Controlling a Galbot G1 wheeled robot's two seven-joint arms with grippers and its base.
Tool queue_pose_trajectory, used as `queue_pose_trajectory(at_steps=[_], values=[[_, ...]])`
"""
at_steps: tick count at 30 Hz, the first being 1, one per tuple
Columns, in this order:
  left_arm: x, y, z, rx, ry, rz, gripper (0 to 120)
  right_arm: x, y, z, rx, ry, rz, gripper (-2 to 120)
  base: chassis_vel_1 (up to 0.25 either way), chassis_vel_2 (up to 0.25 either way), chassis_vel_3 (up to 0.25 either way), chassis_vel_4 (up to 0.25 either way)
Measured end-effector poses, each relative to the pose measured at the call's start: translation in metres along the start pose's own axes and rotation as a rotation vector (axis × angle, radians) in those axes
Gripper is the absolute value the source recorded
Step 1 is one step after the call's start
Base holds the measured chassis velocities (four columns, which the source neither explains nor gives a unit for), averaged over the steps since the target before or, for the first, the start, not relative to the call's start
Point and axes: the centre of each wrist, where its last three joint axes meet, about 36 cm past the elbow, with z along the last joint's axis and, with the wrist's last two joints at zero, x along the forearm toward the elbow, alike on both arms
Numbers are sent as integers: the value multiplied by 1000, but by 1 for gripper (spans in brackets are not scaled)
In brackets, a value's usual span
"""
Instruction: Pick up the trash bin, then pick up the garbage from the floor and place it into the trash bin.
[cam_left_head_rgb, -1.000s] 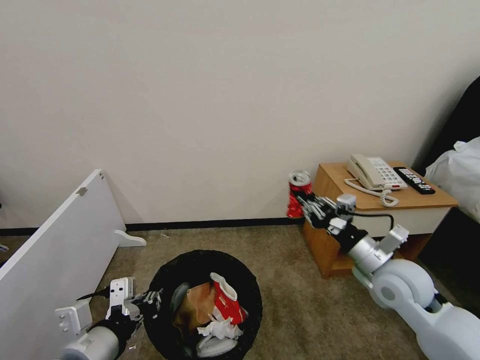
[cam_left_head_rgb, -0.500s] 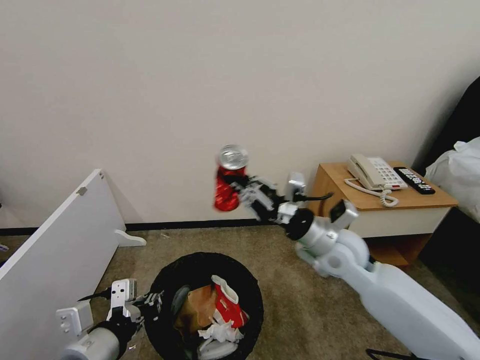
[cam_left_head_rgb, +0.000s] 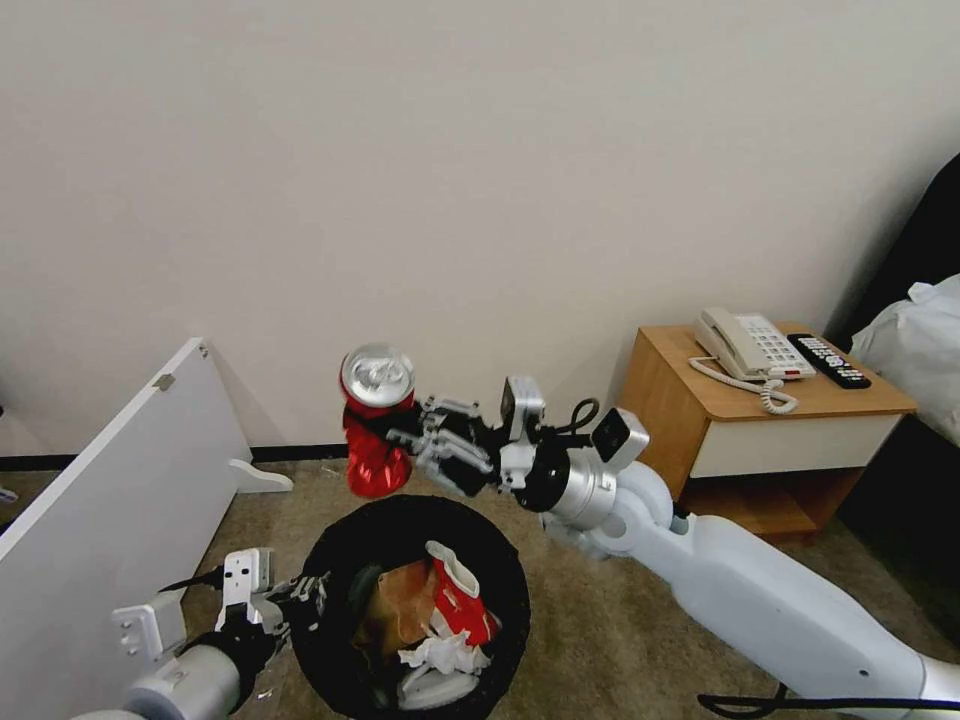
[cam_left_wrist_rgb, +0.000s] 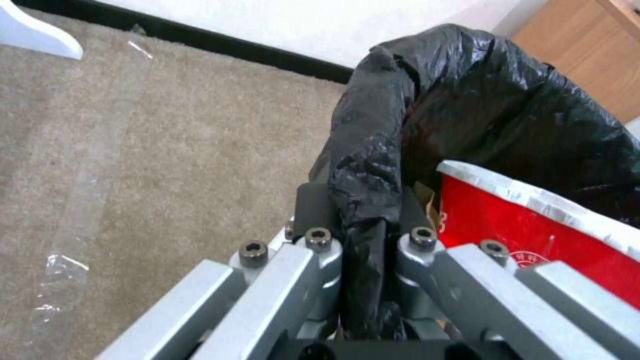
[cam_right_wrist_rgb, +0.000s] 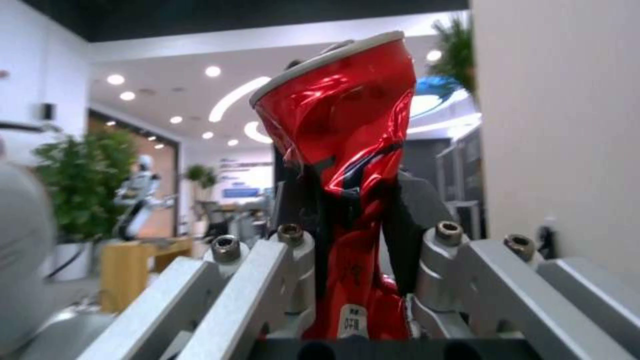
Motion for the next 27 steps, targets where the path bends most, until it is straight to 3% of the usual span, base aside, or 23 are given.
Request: queue_pose_trajectory(at_steps=[21,27], values=[[0,0,-4,-1,-7,-1,4,35,22,9,-46,52,-52,16,0,0,0,0],[-1,0,-5,0,-12,1,4,37,23,10,-55,54,-73,33,0,0,0,0]])
